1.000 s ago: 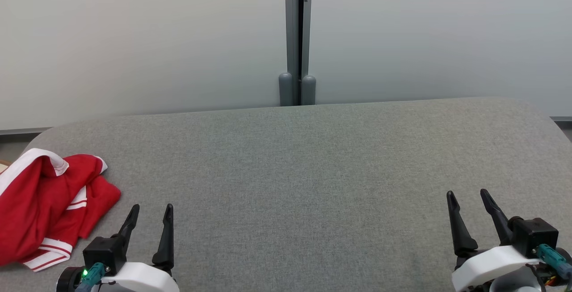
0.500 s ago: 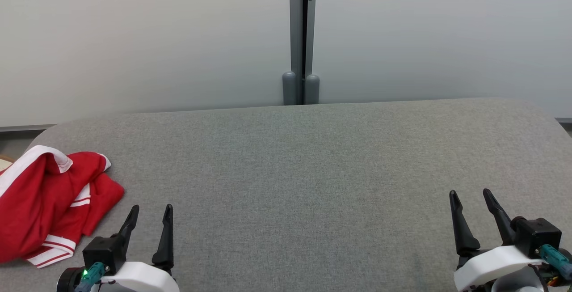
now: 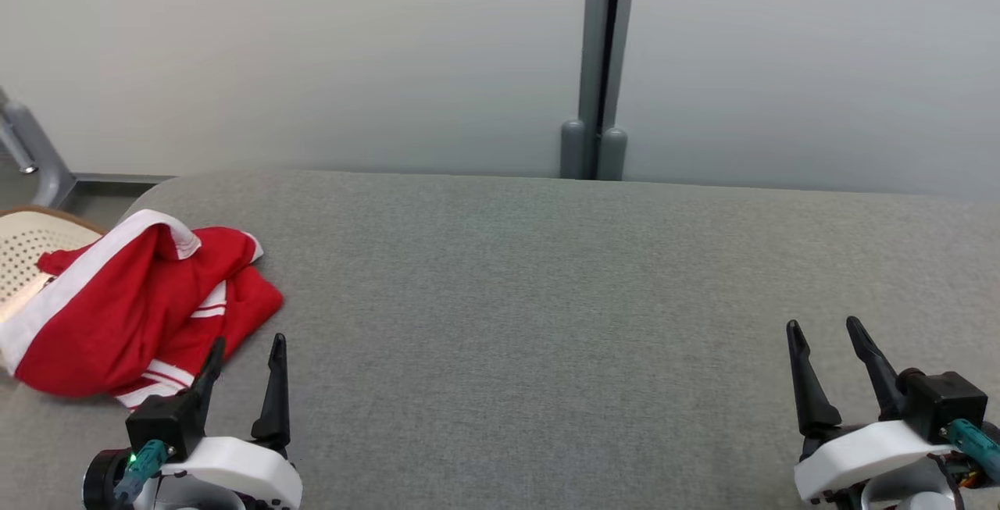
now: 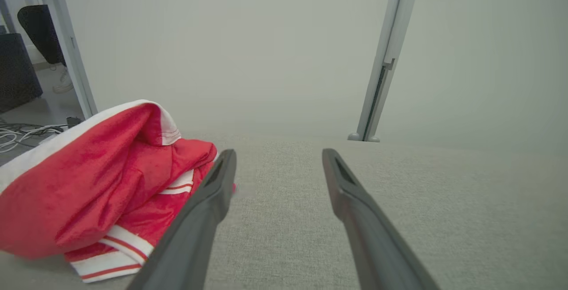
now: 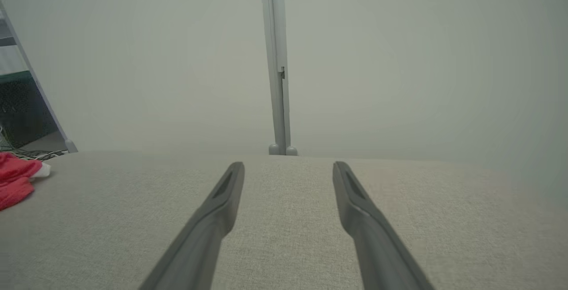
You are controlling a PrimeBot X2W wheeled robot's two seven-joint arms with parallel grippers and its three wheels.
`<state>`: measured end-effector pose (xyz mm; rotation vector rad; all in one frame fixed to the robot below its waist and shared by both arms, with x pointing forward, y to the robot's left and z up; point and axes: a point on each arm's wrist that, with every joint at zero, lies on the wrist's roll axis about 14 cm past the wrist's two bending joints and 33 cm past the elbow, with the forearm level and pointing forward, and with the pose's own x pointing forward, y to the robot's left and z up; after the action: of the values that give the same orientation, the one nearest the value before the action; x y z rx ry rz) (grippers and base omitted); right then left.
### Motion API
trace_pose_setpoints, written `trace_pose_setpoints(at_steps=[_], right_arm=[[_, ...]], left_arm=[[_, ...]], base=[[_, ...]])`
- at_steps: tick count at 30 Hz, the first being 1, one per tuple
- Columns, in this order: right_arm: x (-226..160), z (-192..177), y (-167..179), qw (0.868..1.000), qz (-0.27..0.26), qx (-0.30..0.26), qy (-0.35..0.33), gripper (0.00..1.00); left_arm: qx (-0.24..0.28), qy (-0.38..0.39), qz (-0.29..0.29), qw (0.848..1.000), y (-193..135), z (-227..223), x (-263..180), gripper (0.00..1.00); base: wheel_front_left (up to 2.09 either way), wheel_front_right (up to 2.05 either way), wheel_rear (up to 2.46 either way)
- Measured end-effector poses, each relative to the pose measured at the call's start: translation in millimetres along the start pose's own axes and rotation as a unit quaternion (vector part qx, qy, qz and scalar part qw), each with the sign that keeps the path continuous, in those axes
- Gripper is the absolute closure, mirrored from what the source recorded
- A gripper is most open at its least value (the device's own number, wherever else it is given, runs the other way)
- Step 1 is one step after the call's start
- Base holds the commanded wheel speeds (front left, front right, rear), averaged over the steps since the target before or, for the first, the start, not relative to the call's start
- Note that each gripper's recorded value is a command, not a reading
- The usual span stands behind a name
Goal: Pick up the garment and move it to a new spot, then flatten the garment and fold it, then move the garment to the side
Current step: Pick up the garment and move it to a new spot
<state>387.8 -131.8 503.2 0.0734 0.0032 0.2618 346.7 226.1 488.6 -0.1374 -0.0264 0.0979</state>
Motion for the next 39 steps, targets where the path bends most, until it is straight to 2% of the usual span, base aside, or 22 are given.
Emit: trace_pose_setpoints(at_steps=[7,10,19,30,39], right_arm=[[25.7,-0.1,49.7,0.997,0.073,0.000,0.004,0.00],[36.9,-1.5,84.3,0.993,0.120,0.004,0.006,0.00],[52.3,-1.5,141.9,0.980,0.196,0.009,0.006,0.00],[57.0,-2.8,155.9,0.976,0.216,0.004,0.007,0.00],[61.9,-5.8,147.8,0.978,0.207,0.003,0.014,0.00]], left_arm=[[0.010,-0.012,0.072,0.997,51.1,9.0,-24.5,0.00],[0.016,-0.020,0.115,0.993,81.5,14.8,-43.2,0.00],[0.020,-0.035,0.181,0.983,121.0,25.1,-80.2,0.00],[0.019,-0.040,0.201,0.979,130.3,27.8,-91.4,0.00],[0.021,-0.046,0.191,0.980,126.0,36.1,-72.0,0.00]], base=[[0.00,0.00,0.00],[0.00,0.00,0.00],[0.00,0.00,0.00],[0.00,0.00,0.00],[0.00,0.00,0.00]])
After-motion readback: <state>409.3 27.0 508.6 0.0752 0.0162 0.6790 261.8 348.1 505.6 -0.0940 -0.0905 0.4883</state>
